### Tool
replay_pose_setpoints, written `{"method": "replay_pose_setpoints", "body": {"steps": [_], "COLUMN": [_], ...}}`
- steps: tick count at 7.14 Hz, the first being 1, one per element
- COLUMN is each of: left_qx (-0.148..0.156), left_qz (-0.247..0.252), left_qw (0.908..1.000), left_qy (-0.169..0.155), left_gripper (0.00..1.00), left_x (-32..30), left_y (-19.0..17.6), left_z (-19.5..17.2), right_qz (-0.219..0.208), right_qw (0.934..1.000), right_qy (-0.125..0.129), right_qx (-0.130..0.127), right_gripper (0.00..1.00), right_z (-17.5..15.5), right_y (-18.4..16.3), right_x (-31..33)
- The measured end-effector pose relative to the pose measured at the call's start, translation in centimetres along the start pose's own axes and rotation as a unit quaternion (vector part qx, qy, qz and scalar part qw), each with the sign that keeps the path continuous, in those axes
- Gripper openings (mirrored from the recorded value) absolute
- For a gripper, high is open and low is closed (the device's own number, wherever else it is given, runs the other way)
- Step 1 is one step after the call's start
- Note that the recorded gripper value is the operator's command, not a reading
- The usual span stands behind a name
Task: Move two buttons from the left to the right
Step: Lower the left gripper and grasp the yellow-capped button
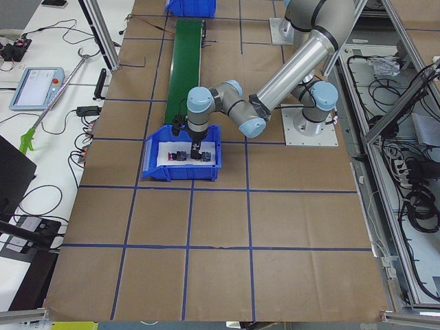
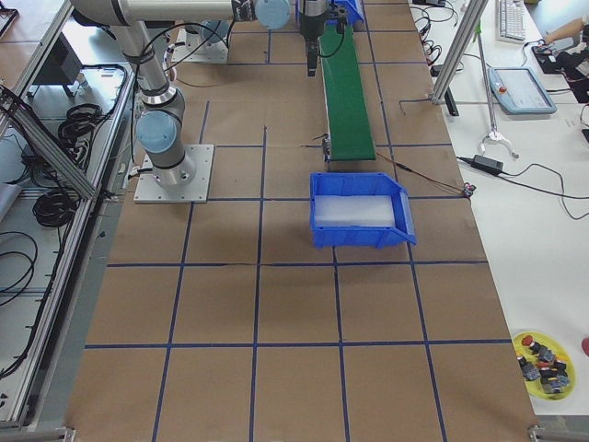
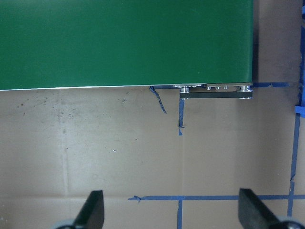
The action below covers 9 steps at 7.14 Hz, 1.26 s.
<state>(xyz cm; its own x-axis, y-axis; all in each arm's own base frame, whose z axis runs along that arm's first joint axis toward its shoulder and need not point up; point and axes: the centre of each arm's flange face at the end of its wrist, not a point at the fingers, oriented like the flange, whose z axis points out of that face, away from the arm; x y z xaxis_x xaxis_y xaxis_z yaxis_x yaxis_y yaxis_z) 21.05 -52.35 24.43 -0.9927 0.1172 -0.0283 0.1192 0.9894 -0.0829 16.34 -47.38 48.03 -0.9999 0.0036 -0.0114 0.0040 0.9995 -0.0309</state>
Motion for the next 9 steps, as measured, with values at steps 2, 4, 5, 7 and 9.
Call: {"method": "replay_pose_setpoints", "body": {"steps": [2,4,5,7,9], "left_qx": [-0.004,-0.005,-0.008,-0.012,-0.007], "left_qz": [-0.003,-0.009,-0.016,-0.025,-0.035], "left_qw": [1.0000,0.9999,0.9998,0.9995,0.9992], "left_qy": [0.001,-0.002,-0.005,-0.012,-0.017], "left_gripper": [0.99,0.97,0.80,0.32,0.05], "left_x": [0.7,1.2,1.0,0.6,0.3], "left_y": [1.0,2.2,2.6,2.8,2.5], "left_z": [2.1,4.1,4.4,4.4,3.9], "right_qz": [0.000,0.000,0.000,0.000,0.000], "right_qw": [1.0000,1.0000,1.0000,1.0000,1.0000], "right_qy": [0.000,0.000,0.000,0.000,0.000], "right_qx": [0.000,-0.002,-0.002,-0.002,-0.002], "right_gripper": [1.00,1.00,1.00,1.00,1.00], "right_z": [0.1,0.2,0.2,0.3,0.2], "right_y": [-0.1,-0.2,-0.2,-0.2,-0.2], "right_x": [0.0,0.0,0.0,0.0,0.0]}}
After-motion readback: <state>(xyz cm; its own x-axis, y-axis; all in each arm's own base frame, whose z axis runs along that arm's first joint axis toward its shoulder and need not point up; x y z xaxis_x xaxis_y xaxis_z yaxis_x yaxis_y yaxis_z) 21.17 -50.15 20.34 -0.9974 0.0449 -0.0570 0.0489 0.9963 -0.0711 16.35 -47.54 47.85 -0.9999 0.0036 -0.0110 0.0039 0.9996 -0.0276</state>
